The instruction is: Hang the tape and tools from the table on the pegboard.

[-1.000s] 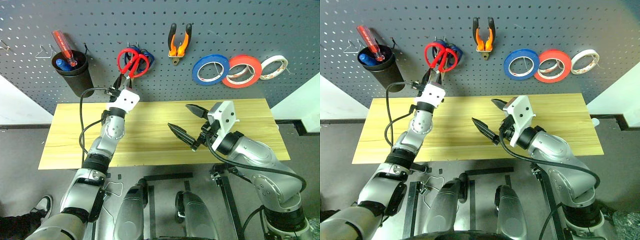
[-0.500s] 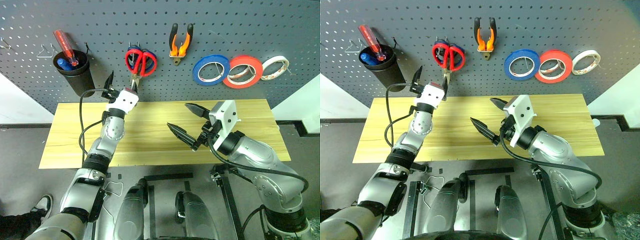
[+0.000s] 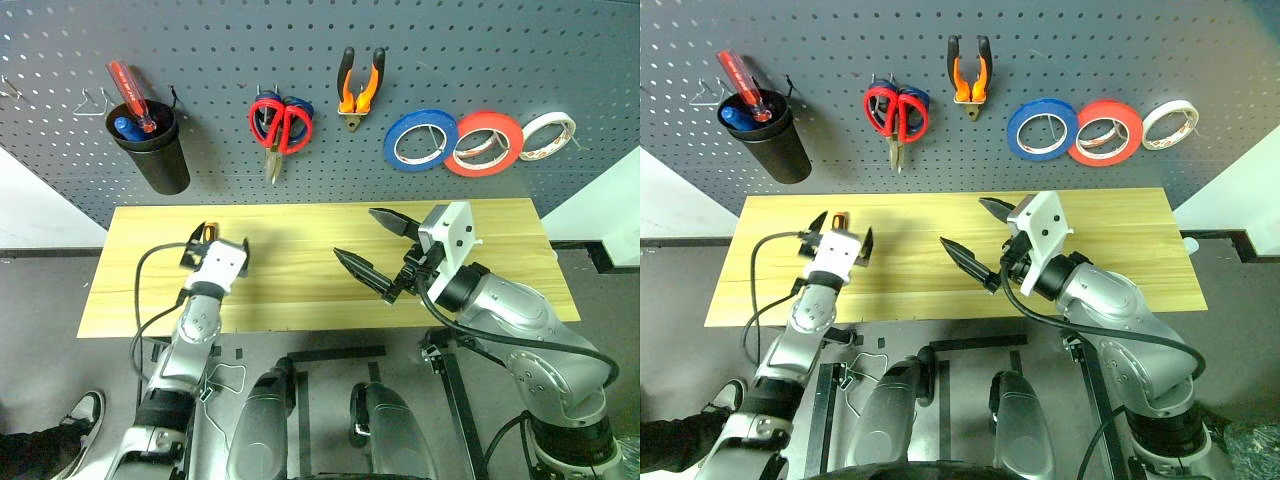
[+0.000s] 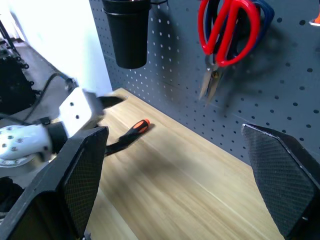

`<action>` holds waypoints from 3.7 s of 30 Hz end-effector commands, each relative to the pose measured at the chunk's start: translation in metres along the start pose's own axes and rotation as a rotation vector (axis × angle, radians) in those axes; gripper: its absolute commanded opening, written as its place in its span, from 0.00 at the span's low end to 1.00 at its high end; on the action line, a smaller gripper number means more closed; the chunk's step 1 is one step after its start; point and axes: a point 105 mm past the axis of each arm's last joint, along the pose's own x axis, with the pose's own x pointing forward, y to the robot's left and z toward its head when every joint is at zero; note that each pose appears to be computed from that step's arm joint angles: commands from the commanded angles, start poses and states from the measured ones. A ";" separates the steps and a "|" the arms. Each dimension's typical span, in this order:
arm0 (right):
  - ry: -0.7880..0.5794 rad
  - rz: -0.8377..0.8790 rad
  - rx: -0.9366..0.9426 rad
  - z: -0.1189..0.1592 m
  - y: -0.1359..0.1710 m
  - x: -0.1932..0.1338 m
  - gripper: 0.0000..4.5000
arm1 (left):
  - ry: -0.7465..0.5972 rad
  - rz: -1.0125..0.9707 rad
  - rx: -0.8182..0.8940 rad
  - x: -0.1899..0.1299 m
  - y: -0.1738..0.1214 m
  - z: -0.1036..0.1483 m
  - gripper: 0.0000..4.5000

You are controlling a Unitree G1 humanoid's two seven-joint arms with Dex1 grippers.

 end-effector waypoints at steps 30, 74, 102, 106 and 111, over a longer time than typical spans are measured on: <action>0.067 0.117 0.099 -0.004 0.031 -0.018 1.00 | 0.346 0.049 -0.446 0.039 0.059 0.002 0.99; 0.152 0.064 0.164 -0.012 0.042 -0.042 1.00 | 0.455 -0.107 -0.464 0.043 0.023 -0.001 0.12; 0.041 0.068 0.019 -0.008 0.006 -0.009 1.00 | 0.084 -0.321 -0.232 -0.017 -0.055 0.090 0.12; 0.014 0.062 -0.011 -0.005 0.000 -0.006 1.00 | -0.068 -0.295 -0.137 -0.023 -0.052 0.106 0.12; 0.004 0.059 -0.034 -0.007 -0.009 -0.002 1.00 | -0.258 -0.218 -0.059 -0.029 -0.043 0.122 0.12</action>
